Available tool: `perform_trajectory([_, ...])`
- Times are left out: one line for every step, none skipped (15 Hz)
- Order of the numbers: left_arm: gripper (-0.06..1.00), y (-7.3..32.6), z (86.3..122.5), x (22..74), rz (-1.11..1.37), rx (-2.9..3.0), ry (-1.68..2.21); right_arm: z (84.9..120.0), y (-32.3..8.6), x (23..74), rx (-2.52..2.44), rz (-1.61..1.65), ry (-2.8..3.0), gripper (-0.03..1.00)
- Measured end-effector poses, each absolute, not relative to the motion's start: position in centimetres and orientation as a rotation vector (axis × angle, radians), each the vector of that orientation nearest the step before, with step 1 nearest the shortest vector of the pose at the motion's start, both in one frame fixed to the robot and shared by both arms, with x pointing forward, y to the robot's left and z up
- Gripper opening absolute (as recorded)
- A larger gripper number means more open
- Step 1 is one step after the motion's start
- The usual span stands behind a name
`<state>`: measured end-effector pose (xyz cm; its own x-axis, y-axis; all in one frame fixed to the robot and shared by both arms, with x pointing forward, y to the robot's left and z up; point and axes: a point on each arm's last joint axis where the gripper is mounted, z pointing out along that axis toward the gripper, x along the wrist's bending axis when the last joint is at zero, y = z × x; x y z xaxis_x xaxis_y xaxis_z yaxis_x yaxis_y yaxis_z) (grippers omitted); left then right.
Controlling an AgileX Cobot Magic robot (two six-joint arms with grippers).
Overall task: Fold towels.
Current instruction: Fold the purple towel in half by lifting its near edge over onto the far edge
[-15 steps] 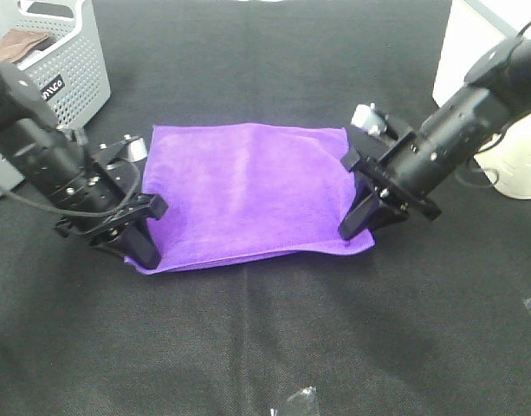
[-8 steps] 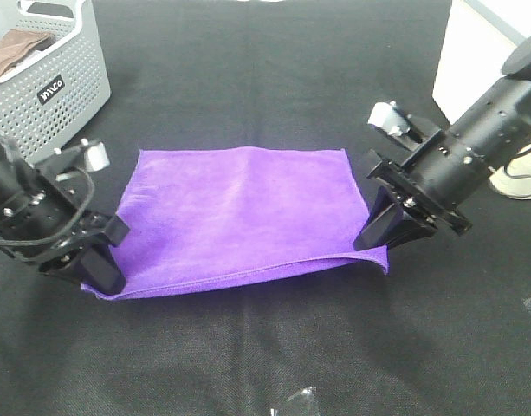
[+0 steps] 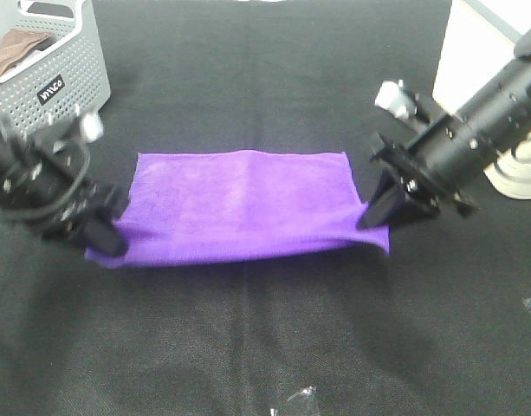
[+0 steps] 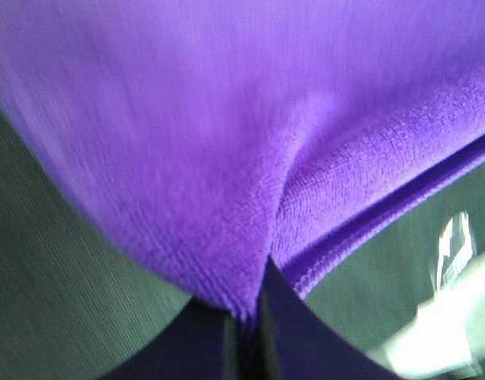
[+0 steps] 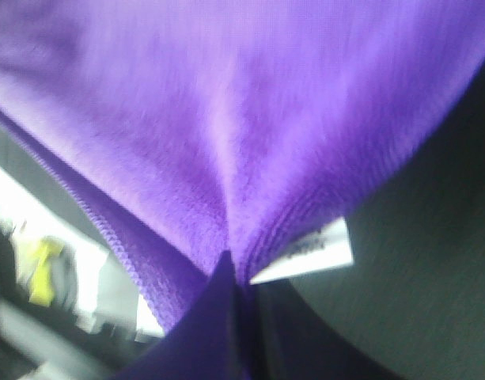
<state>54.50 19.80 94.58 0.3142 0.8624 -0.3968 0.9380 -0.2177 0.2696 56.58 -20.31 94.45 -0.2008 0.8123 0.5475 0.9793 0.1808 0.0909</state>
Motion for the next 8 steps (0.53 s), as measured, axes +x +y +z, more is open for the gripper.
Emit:
perform_trajectory([0.0,19.6,95.2,55.6,-0.184,2.122,1.571,95.1,-20.3,57.6,-1.711,-0.652,-2.124,0.0])
perform_trajectory([0.0,19.4,95.8,57.0,-0.146,2.113,1.544,95.8,-20.2,58.8,-1.718,-0.696,-2.148,0.0])
perform_trajectory([0.0,19.1,96.0,58.3,-0.126,2.119,1.526,96.1,-20.0,60.2,-1.727,-0.723,-2.151,0.0])
perform_trajectory([0.0,18.9,96.0,59.7,-0.111,2.119,1.509,96.0,-19.8,61.7,-1.727,-0.744,-2.159,0.0])
perform_trajectory([0.0,18.7,96.0,60.9,-0.095,2.114,1.498,95.6,-19.5,63.2,-1.722,-0.749,-2.157,0.0])
perform_trajectory([0.0,18.6,96.0,62.4,-0.073,2.105,1.49,95.3,-19.3,64.8,-1.72,-0.759,-2.159,0.0])
perform_trajectory([0.0,18.6,95.7,64.0,-0.055,2.094,1.486,95.0,-19.1,66.6,-1.722,-0.78,-2.174,0.0])
perform_trajectory([0.0,18.5,95.3,65.4,-0.041,2.086,1.481,95.0,-18.9,68.3,-1.731,-0.802,-2.185,0.0])
